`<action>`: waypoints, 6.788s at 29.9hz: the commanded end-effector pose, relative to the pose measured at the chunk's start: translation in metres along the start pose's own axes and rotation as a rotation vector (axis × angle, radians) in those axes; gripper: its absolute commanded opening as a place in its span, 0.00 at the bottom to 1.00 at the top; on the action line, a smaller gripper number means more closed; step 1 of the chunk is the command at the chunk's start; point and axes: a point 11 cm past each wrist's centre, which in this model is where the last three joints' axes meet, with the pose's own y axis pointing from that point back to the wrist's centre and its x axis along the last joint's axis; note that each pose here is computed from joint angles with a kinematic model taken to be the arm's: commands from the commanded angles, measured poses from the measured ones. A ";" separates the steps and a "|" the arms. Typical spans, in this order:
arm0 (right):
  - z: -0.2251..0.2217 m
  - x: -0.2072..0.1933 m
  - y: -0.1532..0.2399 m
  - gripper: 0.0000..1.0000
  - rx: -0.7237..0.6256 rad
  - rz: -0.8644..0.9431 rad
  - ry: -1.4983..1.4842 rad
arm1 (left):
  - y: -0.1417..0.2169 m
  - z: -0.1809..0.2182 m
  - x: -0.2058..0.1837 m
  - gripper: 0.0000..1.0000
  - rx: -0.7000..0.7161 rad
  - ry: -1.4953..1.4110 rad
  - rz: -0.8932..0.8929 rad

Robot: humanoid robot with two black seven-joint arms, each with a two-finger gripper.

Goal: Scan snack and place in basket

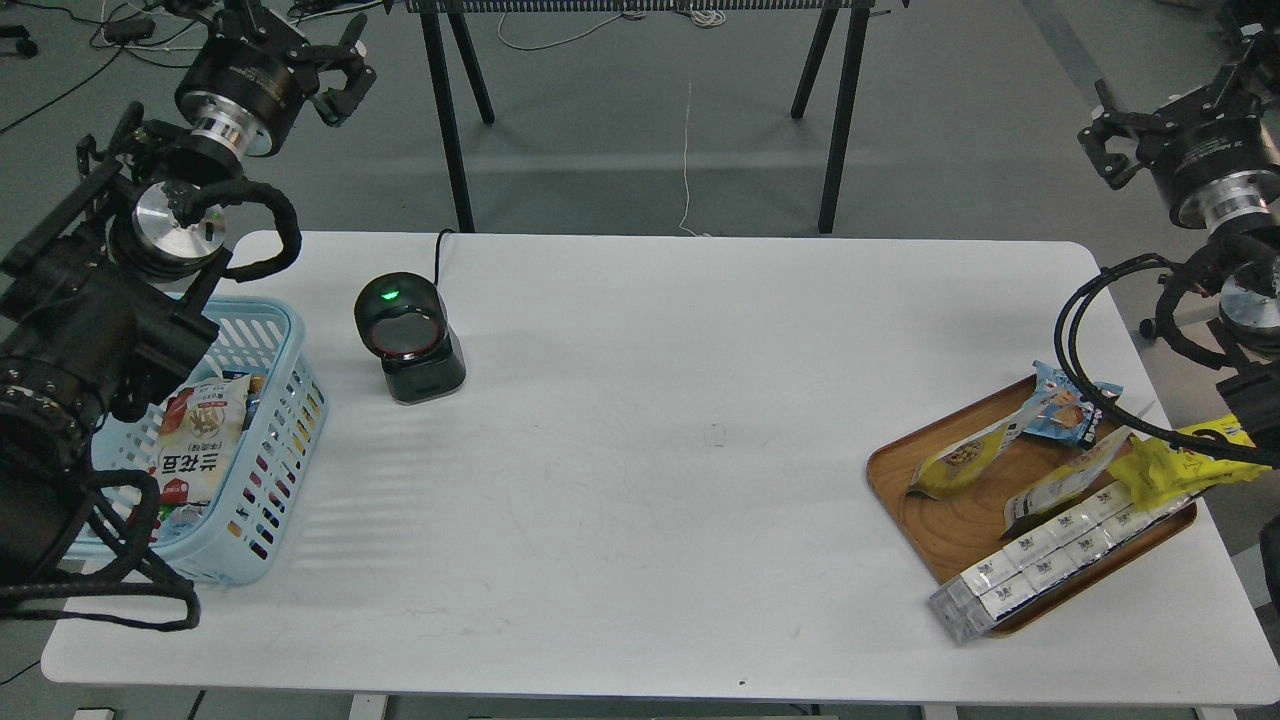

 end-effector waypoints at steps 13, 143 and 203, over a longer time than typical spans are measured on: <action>-0.077 -0.090 -0.042 1.00 -0.006 -0.196 0.359 | -0.003 -0.006 -0.008 1.00 0.017 0.000 -0.024; 0.129 -0.199 0.100 0.01 -0.594 -2.053 2.559 | -0.008 -0.012 -0.017 1.00 0.038 -0.023 -0.046; 0.274 -0.263 0.125 0.03 -0.426 -2.282 2.327 | -0.008 -0.014 -0.017 1.00 0.046 -0.028 -0.049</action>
